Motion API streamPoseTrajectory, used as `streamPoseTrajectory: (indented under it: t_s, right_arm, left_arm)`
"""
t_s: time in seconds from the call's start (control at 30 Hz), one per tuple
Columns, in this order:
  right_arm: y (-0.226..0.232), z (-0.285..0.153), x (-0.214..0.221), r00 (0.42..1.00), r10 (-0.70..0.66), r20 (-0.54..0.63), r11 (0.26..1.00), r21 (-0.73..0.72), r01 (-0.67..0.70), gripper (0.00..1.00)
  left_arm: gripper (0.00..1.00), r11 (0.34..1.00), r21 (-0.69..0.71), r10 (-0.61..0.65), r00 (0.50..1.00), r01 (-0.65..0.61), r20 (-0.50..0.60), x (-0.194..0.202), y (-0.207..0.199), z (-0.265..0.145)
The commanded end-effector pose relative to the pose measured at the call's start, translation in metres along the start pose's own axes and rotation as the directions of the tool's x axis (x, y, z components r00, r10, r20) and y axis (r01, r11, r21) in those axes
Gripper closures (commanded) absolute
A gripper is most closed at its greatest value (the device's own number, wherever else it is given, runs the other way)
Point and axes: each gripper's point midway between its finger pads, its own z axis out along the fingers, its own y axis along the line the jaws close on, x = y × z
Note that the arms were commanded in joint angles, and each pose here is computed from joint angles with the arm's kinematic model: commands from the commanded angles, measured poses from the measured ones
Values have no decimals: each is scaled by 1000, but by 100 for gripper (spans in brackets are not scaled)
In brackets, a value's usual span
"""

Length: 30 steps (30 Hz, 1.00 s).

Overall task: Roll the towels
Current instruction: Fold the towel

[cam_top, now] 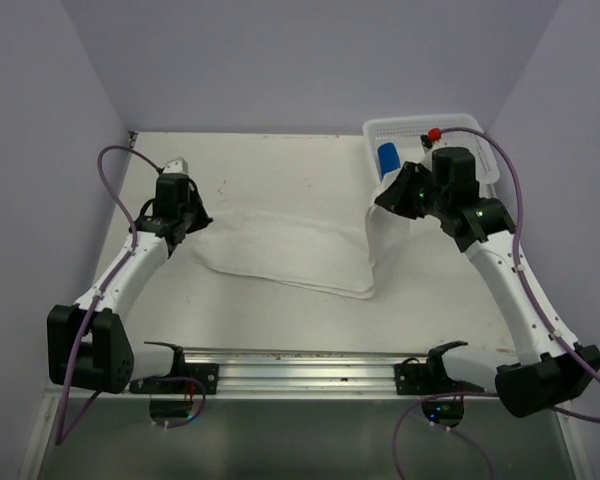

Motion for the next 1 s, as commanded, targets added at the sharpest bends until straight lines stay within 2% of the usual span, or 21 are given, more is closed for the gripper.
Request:
streamPoseTrajectory:
  t_s: [0.0,0.1,0.23,0.47,0.8,0.97]
  right_arm:
    - [48,3,-13,990,-134,35,984,-118,137,100]
    - [67,19,-7,982,-191,0,973,-130,189,100]
    - [89,36,-3,979,-202,-17,966,-168,196,100]
    - [138,65,10,972,-230,-51,944,-256,209,100]
    - [212,97,30,952,-295,-80,902,-353,250,100]
    - [227,126,54,944,-307,-125,898,-365,244,100]
  left_arm:
    - [100,999,16,-46,998,46,39,-13,2,-11]
    - [100,999,14,-46,995,45,89,-29,6,-24]
    - [100,998,-55,-25,990,33,142,-41,21,-33]
    - [100,986,-164,32,987,-6,158,-35,45,-30]
    - [100,987,-159,24,990,-2,138,-28,46,-26]
    - [100,987,-157,-5,976,40,216,-39,48,-42]
